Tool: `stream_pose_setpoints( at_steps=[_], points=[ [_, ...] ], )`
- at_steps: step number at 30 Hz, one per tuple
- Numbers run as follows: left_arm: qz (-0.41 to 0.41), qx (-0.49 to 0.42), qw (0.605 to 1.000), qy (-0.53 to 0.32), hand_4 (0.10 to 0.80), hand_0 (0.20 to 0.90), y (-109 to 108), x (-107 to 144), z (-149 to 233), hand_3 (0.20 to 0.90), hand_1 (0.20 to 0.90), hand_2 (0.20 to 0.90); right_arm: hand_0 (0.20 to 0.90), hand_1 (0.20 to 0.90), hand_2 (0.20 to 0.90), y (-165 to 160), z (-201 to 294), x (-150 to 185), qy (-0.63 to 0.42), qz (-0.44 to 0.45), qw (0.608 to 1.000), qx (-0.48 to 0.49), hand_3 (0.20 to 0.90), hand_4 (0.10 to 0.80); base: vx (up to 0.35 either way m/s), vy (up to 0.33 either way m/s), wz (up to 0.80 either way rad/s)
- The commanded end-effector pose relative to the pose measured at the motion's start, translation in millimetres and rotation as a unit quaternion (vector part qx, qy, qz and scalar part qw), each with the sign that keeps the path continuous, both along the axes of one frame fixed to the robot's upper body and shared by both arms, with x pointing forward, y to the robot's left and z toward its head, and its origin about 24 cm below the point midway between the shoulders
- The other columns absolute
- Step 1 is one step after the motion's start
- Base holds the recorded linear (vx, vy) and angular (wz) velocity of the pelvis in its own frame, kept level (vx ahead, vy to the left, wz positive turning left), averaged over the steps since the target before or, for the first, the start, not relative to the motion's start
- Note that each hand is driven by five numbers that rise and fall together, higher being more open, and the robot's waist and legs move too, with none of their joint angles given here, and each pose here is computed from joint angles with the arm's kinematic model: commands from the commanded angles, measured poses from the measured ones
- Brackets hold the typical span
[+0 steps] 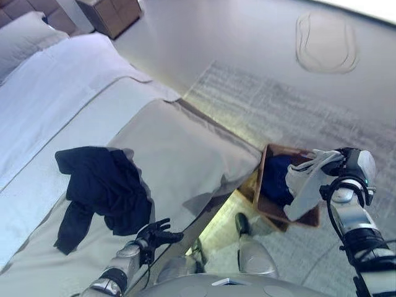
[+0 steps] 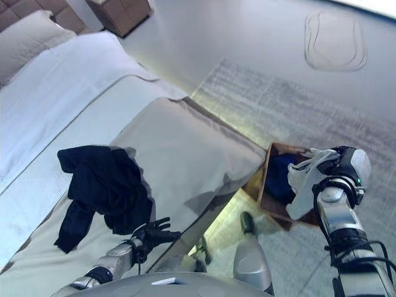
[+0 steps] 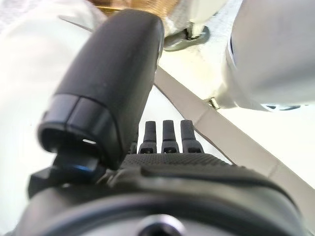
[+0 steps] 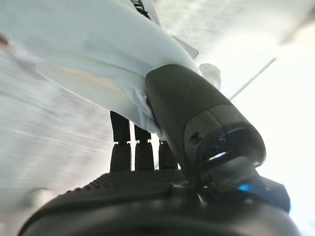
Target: Pick up the clothes from the bed and place them into the basket
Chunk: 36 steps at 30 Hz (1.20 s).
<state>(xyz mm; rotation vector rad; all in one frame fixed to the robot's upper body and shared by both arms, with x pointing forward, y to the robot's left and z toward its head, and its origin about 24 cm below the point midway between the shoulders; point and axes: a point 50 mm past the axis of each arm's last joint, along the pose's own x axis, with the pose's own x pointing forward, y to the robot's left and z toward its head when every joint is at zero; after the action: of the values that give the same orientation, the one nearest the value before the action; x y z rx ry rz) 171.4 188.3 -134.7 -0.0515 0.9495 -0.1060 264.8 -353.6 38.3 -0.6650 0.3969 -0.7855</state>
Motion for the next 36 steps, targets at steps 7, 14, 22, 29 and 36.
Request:
stream_pose_setpoints(
  at_steps=[7, 14, 22, 29, 36],
  points=[
    [-0.02, -0.032, 0.992, -0.118, 0.8, 0.9, -11, 54, 34, 0.9, 0.9, 0.9, 0.9, 0.9, 0.9, -25, 74, 46, -0.043, -0.069, 0.995, -0.065, 0.9, 0.8, -0.105, -0.011, -0.17],
    [-0.039, -0.052, 0.988, -0.142, 0.8, 0.9, -19, 63, 43, 0.9, 0.9, 0.9, 0.9, 0.9, 0.9, -39, 77, 39, -0.041, -0.123, 0.99, -0.061, 0.9, 0.8, -0.028, -0.024, -0.04],
    [-0.016, -0.054, 0.991, -0.119, 0.8, 0.9, -9, 48, 34, 0.9, 0.9, 0.9, 0.9, 0.9, 0.9, -18, 100, 42, -0.188, -0.077, 0.976, -0.074, 0.9, 0.8, 0.024, 0.033, 0.02],
    [0.044, -0.041, 0.995, -0.076, 0.8, 0.9, 12, 19, 18, 0.9, 0.9, 0.9, 0.9, 0.9, 0.9, 19, 126, 29, -0.293, 0.067, 0.952, -0.064, 0.9, 0.8, 0.097, 0.075, 0.15],
    [0.106, -0.021, 0.994, -0.023, 0.8, 0.9, 35, -13, 3, 0.9, 0.9, 0.9, 0.9, 0.9, 0.9, 99, 119, 42, -0.138, 0.405, 0.896, -0.12, 0.9, 0.8, 0.092, 0.121, 0.22]
  ],
)
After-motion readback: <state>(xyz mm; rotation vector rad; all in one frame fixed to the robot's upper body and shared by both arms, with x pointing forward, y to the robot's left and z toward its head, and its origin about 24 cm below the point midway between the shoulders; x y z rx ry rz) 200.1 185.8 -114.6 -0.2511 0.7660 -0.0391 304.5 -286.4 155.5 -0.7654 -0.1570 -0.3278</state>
